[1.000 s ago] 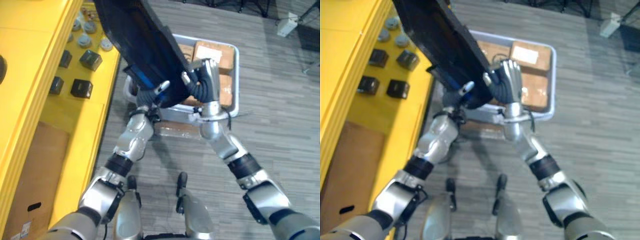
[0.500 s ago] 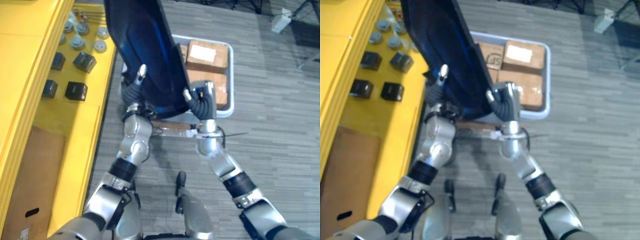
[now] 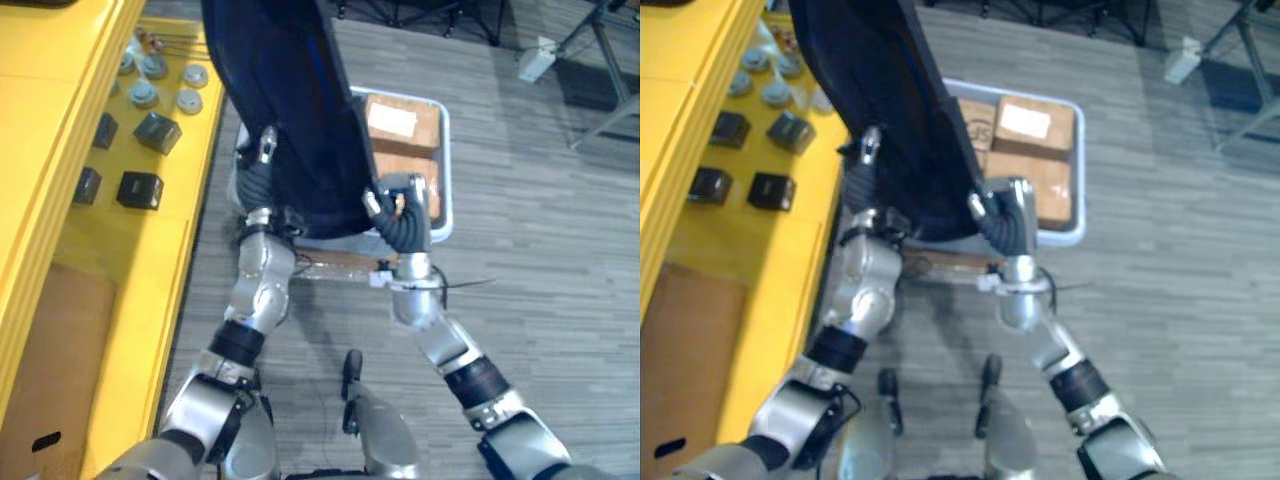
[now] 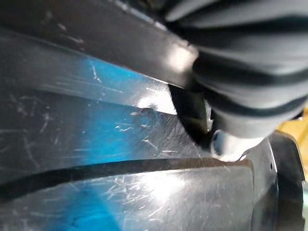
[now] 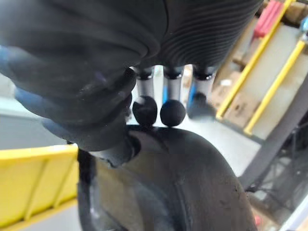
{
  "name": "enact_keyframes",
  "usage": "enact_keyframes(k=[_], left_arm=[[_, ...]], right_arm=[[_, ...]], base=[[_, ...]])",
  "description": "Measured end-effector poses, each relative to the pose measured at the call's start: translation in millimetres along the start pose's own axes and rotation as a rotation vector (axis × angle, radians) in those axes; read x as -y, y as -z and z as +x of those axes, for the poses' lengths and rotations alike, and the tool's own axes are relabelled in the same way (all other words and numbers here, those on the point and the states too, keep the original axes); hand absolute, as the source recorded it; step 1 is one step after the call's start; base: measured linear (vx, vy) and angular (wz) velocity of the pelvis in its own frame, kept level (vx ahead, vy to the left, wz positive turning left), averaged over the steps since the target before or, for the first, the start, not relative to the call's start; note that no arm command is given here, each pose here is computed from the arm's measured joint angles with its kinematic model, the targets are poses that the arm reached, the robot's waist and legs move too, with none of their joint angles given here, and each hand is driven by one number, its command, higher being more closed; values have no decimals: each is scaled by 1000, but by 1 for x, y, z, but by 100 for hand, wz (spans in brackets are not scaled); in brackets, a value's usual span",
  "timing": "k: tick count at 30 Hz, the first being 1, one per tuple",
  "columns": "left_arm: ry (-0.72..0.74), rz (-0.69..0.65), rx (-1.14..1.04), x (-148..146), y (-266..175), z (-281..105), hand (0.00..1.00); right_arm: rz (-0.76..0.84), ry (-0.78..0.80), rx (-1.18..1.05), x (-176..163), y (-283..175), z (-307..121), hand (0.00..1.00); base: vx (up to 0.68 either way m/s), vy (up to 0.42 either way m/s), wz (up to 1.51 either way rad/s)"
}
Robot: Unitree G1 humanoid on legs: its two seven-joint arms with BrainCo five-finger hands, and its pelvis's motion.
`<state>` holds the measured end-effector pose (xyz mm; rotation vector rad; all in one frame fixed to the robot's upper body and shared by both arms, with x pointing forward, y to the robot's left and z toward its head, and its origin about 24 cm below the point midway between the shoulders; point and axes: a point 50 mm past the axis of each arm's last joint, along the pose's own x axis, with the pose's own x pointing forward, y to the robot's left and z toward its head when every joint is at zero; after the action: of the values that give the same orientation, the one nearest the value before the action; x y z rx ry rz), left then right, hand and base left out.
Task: Walk over and take plastic housings, then place them on the shelf
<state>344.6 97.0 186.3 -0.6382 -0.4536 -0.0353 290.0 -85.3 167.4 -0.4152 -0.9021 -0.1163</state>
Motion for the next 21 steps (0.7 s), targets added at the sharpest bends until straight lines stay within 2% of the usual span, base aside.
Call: enact_keyframes(k=[6, 9, 13, 17, 21], left_arm=[[13, 87, 7, -7, -3, -4, 100], [20, 196, 24, -9, -1, -9, 100], [-30, 390, 30, -18, 8, -25, 100], [-99, 557, -40, -32, 33, -55, 100], [-165, 701, -40, -48, 39, -72, 100]], right_arm=[[13, -85, -20, 0, 4, -1, 0], [45, -100, -73, 1, 8, -6, 0], [185, -102, -86, 11, -3, -3, 0], [282, -32, -73, 36, -9, 11, 0], [312, 54, -88, 61, -7, 12, 0]], base=[[-3, 3, 1], [0, 3, 1], [6, 1, -2], [27, 8, -3], [-6, -3, -5]])
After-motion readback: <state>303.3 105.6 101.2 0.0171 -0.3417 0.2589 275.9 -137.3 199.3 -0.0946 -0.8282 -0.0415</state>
